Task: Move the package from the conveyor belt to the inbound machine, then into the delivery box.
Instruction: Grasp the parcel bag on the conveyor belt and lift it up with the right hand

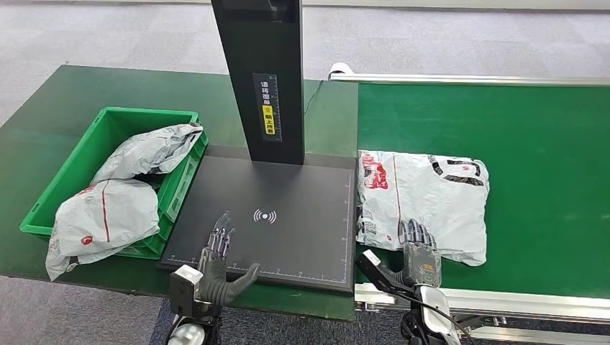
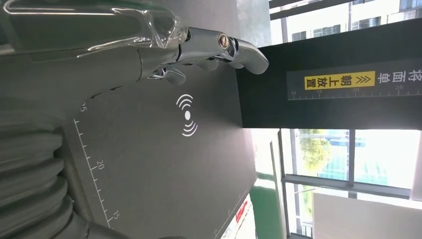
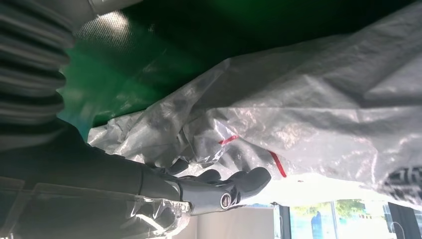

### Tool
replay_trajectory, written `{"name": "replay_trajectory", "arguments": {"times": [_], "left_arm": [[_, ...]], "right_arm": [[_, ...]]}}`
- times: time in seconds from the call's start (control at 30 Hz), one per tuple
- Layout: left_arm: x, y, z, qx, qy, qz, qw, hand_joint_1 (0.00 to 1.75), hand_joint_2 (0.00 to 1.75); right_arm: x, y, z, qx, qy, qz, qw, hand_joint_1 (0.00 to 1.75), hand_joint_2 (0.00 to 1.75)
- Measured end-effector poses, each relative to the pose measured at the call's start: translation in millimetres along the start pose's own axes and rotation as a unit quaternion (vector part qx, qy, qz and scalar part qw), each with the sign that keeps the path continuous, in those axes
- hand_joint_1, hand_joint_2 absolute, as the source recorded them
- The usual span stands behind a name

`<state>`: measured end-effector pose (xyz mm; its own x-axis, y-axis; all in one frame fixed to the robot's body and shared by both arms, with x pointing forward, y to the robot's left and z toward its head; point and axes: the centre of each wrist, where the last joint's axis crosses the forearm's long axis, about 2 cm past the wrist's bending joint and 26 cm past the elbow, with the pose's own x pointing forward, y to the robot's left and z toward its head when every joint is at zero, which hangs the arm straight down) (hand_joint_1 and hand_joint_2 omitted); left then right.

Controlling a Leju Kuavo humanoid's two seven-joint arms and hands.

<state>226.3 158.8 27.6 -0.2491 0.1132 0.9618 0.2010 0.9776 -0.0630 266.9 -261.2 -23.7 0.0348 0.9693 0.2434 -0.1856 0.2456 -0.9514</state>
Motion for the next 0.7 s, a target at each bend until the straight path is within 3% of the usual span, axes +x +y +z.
{"name": "replay_trajectory", "arguments": {"times": [0.1, 0.13, 0.7], "left_arm": [[0.0, -0.2, 0.1, -0.001, 0.000, 0.000, 1.000, 0.00, 1.75], [0.0, -0.3, 0.2, -0.001, 0.000, 0.000, 1.000, 0.00, 1.75], [-0.1, -0.7, 0.3, -0.004, 0.000, 0.002, 1.000, 0.00, 1.75]], "right_arm": [[0.0, -0.8, -0.9, -0.001, -0.001, -0.003, 1.000, 1.42, 1.75], [-0.1, -0.8, -0.9, -0.002, -0.001, -0.004, 1.000, 1.74, 1.75], [-2.8, -0.1, 0.3, -0.003, -0.010, -0.015, 1.000, 1.75, 1.75]]}}
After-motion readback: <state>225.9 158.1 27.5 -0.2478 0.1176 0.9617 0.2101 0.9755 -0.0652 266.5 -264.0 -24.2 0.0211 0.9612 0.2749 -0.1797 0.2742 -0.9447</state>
